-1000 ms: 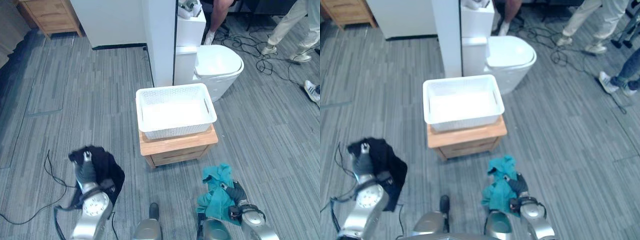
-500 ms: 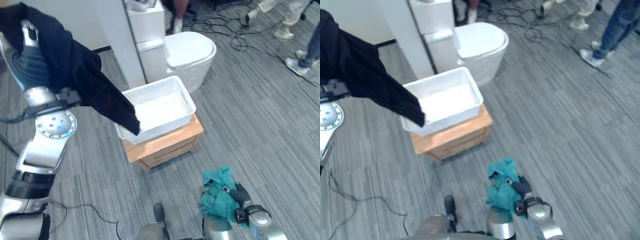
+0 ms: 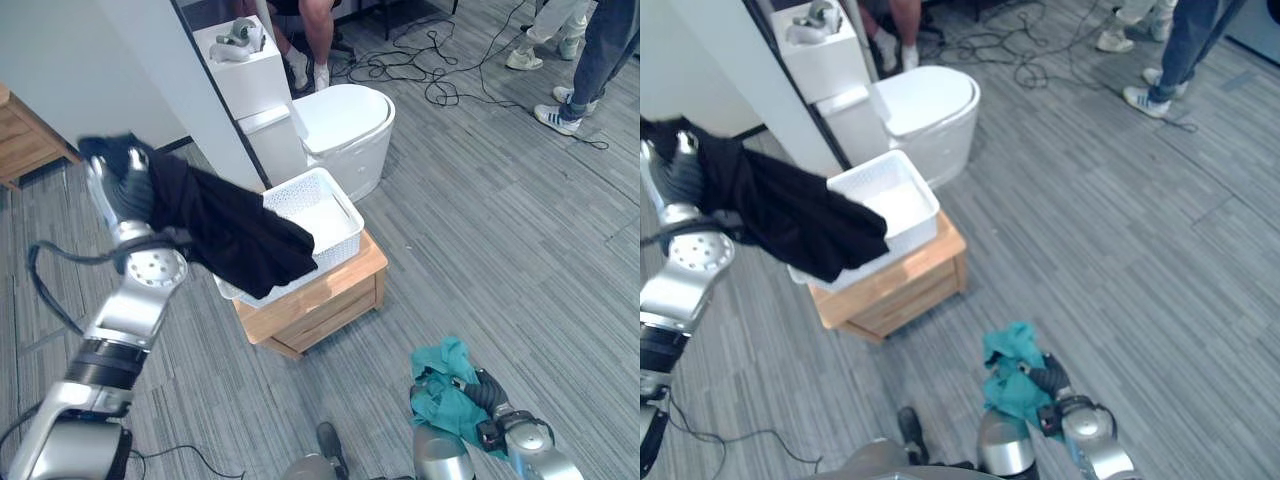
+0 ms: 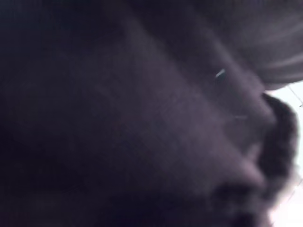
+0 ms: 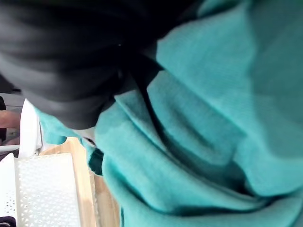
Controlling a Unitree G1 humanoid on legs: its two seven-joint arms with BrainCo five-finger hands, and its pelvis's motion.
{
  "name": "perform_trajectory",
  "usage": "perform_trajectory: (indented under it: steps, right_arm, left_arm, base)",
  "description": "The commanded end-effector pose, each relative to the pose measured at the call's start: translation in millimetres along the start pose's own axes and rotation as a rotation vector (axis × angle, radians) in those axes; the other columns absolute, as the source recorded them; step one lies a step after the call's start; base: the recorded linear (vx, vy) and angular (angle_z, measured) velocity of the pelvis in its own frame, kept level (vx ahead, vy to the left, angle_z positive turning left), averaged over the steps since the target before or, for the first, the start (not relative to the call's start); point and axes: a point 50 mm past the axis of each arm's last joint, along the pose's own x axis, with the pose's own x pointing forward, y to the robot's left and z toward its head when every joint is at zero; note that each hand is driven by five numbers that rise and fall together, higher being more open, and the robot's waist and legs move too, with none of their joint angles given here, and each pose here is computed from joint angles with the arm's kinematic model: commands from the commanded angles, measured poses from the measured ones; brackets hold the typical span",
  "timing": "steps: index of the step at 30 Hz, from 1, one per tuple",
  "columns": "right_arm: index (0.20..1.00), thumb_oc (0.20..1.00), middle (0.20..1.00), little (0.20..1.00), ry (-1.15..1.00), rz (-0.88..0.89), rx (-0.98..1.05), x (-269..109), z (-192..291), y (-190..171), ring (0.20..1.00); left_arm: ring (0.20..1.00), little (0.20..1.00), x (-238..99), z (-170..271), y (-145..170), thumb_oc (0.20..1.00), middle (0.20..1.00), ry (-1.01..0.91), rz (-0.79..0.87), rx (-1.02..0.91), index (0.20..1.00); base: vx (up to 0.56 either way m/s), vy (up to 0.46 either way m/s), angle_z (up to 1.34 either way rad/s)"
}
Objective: Tidy up the quilt and then pick up the clothes from the bed and put them into the laundry hamper.
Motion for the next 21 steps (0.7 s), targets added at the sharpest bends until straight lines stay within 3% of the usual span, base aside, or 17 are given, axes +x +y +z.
perform_trajectory:
  steps: [1,5,13,16,21]
  right_arm:
    - [0.2,0.2,0.2,0.2,-0.075,0.034,-0.019,-2,12,3,0.2]
    - [0.2,0.2,0.2,0.2,-0.109,0.037,-0.014,1,20,-1,0.2]
    - [0.2,0.2,0.2,0.2,-0.162,0.043,0.01,8,34,-3,0.2]
    - [0.2,0.2,0.2,0.2,-0.17,0.038,0.014,8,36,-5,0.2]
    - [0.2,0.2,0.2,0.2,-0.204,0.039,0.007,10,45,-9,0.2]
  left_arm:
    - [0.2,0.2,31,19,29,0.2,0.2,-0.081,0.136,0.066,0.2]
    - [0.2,0.2,66,51,53,0.2,0.2,-0.148,0.234,0.178,0.2]
    - [0.2,0.2,97,112,85,0.2,0.2,-0.213,0.365,0.273,0.2]
    - [0.2,0.2,101,121,89,0.2,0.2,-0.205,0.39,0.281,0.2]
    - [0.2,0.2,108,110,96,0.2,0.2,-0.037,0.356,0.299,0.2]
  base:
    - [-0.08,0.004,-0.03]
    - [-0.08,-0.013,0.03]
    - [-0.05,-0.026,-0.07]
    - [-0.01,-0.005,-0.14]
    - [-0.02,0.025,-0.2]
